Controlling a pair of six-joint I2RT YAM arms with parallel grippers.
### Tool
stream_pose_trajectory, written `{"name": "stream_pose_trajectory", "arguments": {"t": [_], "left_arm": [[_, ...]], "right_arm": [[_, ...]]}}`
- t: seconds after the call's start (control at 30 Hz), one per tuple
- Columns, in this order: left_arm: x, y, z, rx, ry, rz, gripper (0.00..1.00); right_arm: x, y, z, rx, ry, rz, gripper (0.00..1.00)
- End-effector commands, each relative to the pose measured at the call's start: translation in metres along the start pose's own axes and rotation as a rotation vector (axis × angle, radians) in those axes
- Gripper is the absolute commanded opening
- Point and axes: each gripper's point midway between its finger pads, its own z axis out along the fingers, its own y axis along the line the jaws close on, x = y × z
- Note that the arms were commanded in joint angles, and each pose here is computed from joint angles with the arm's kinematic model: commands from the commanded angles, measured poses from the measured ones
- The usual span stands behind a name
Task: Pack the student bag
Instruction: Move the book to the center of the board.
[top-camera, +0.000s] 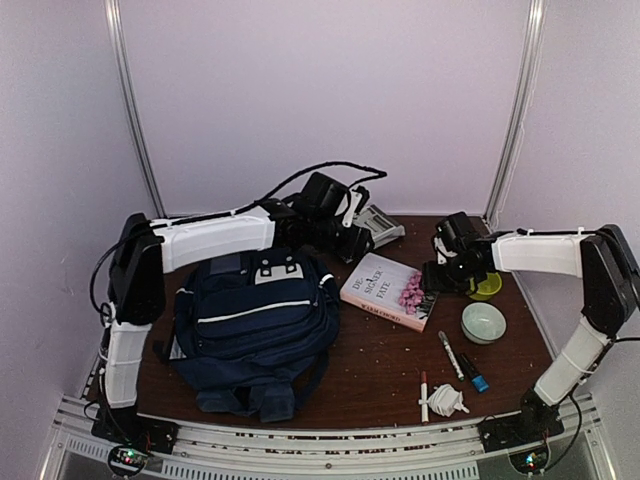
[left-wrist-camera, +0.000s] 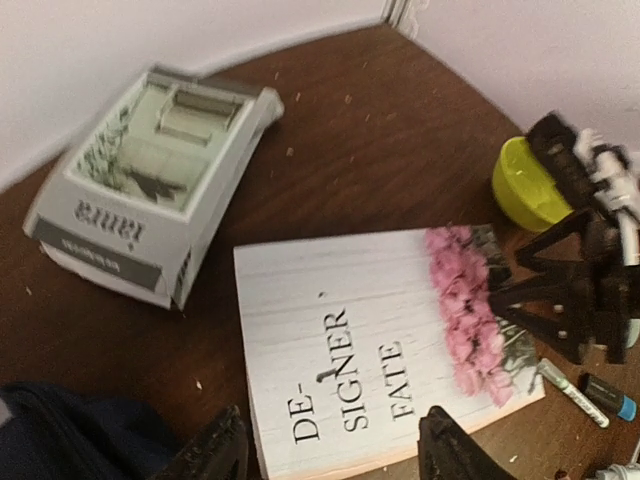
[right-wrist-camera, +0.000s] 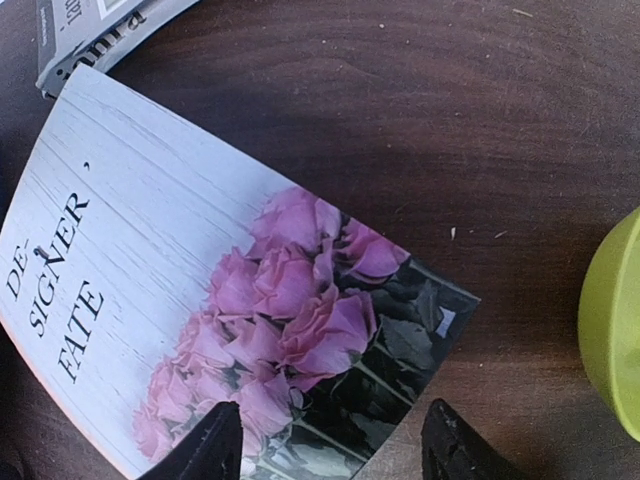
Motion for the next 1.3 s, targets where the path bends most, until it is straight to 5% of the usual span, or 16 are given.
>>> {"name": "stream_pose_trajectory", "arguments": {"t": [0.0, 0.2, 0.47, 0.7, 0.87, 1.07, 1.27], "left_arm": [[0.032, 0.042, 0.035, -0.011, 0.119, -0.212, 0.61], [0.083, 0.045, 0.074, -0.001, 0.276, -0.205, 0.61], [0.106, 0.046, 0.089, 0.058, 0.313, -0.249, 0.65], [0.113, 0.026, 0.06, 0.169, 0.309, -0.3, 0.64], [0.124, 0.027, 0.019, 0.154, 0.311, -0.27, 0.64], [0.137, 0.028, -0.004, 0.146, 0.321, -0.26, 0.64], [0.142, 0.027, 0.003, 0.158, 0.325, -0.275, 0.64]], "right_arm": [[0.006, 0.001, 0.011, -0.02, 0.007, 0.034, 0.63], [0.032, 0.017, 0.026, -0.131, 0.08, 0.069, 0.64], [0.039, 0.047, 0.033, -0.285, 0.126, 0.118, 0.57], [0.021, 0.078, -0.001, -0.4, 0.081, 0.115, 0.56], [0.052, 0.085, -0.015, -0.46, 0.127, 0.132, 0.57], [0.084, 0.046, -0.006, -0.33, 0.16, 0.16, 0.71], [0.078, 0.056, 0.004, -0.367, 0.168, 0.19, 0.79]]}}
